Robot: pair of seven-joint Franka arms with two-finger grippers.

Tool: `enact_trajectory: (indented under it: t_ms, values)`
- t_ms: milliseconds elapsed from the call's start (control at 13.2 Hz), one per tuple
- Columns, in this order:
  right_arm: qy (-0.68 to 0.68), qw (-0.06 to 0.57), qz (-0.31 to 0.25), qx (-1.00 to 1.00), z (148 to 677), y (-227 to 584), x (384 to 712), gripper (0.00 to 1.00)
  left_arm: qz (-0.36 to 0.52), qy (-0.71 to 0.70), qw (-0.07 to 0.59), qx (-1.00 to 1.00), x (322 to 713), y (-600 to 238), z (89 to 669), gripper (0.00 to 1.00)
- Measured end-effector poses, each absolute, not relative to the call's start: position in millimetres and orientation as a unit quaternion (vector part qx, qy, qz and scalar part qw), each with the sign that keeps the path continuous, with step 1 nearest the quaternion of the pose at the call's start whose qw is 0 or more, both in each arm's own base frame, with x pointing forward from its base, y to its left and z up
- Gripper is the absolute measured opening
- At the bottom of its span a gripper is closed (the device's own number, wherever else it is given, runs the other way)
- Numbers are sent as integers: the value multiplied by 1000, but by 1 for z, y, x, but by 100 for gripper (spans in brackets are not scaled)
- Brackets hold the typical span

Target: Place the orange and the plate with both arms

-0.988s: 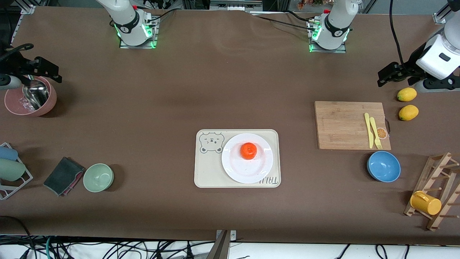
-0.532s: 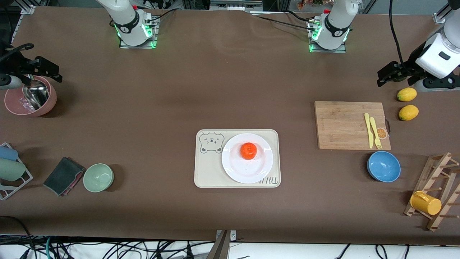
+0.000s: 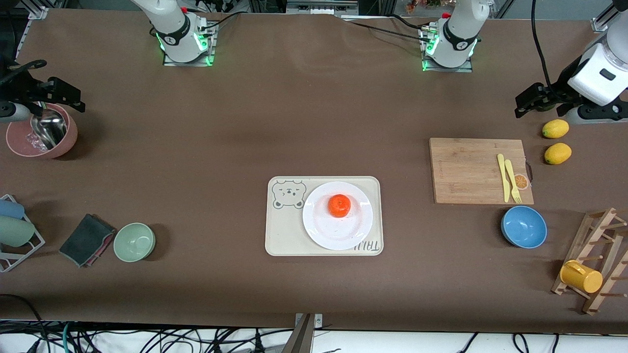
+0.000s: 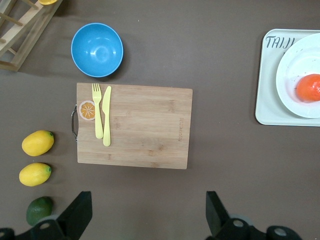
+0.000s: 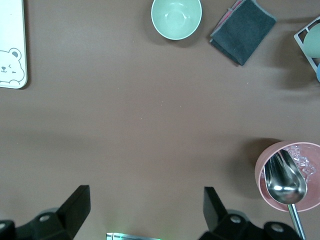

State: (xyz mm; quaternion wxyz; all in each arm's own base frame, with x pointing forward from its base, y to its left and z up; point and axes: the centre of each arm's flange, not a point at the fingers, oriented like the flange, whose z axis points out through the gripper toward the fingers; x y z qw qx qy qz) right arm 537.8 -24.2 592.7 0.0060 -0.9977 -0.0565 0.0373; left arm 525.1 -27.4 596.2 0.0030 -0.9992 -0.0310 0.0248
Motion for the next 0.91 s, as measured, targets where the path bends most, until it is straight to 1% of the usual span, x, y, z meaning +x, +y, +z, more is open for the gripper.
enact_trajectory:
  t_ms: [912]
  values:
    - [-56, 6, 39, -998, 591, -24, 539, 100, 26, -37, 3, -999, 526, -21, 595, 100]
